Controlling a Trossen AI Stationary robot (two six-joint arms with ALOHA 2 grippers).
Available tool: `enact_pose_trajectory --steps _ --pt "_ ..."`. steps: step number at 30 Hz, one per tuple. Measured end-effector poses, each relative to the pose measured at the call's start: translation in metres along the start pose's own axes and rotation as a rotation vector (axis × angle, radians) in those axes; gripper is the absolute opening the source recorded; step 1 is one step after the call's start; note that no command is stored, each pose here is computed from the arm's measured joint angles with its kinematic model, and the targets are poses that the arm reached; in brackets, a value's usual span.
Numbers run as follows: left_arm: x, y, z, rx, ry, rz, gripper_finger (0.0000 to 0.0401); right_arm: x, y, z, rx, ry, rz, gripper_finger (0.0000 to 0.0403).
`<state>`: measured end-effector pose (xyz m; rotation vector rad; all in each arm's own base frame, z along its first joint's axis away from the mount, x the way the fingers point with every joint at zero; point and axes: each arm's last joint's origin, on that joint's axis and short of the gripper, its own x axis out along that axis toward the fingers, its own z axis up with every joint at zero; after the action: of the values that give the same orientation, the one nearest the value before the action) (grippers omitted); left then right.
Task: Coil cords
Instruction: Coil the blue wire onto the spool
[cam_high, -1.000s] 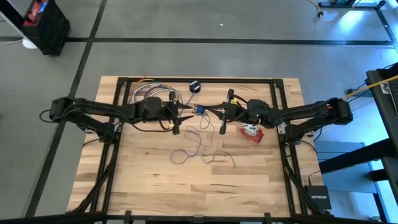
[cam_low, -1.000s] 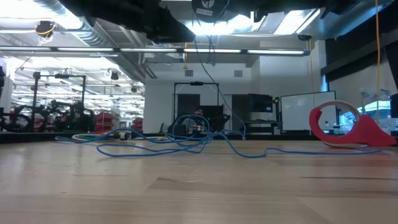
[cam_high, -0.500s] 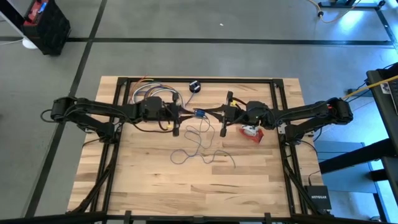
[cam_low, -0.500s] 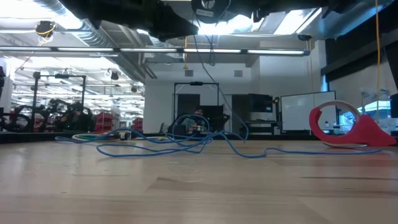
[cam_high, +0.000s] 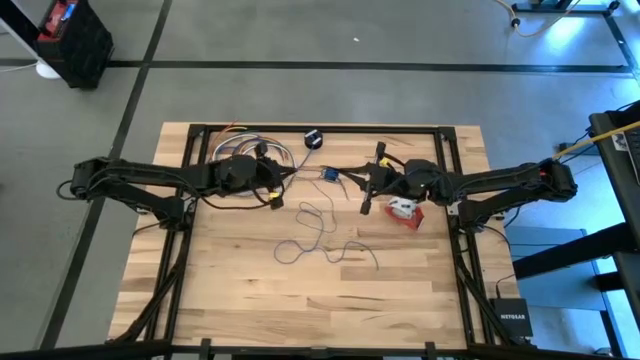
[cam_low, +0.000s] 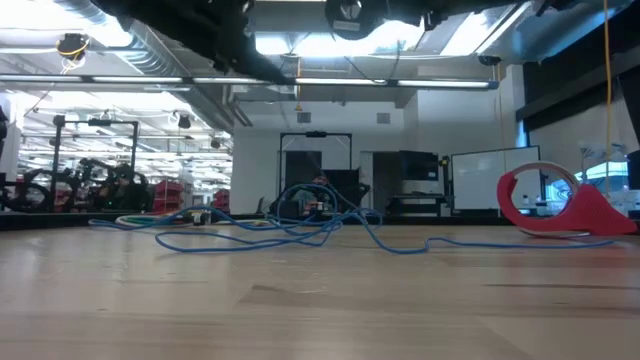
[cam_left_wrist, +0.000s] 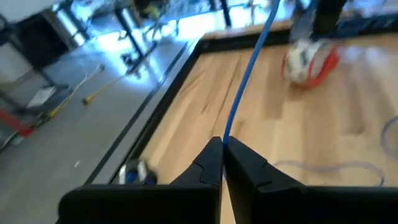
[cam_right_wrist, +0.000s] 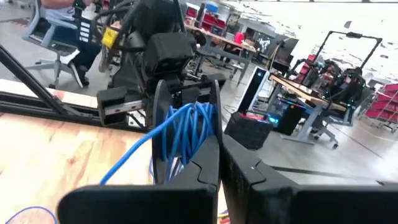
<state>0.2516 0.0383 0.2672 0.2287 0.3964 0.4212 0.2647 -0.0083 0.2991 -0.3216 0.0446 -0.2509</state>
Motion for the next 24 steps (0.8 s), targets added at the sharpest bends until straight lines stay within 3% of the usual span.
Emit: enact_pose_trajectory --steps 6,16,24 --pt "-0.001 0.002 -0.011 0.027 0.121 0.077 0.0002 -0.005 -0.002 0.002 -0.004 0.020 -0.017 0.0009" --pt "-0.001 0.018 -0.037 -0.055 0.357 0.137 0.0004 -0.008 -0.004 0.004 -0.001 0.011 -0.020 0.0009" --pt "0.000 0.024 -0.066 -0.079 0.464 0.172 0.0004 -0.008 -0.004 0.005 -0.003 0.005 -0.020 0.0009"
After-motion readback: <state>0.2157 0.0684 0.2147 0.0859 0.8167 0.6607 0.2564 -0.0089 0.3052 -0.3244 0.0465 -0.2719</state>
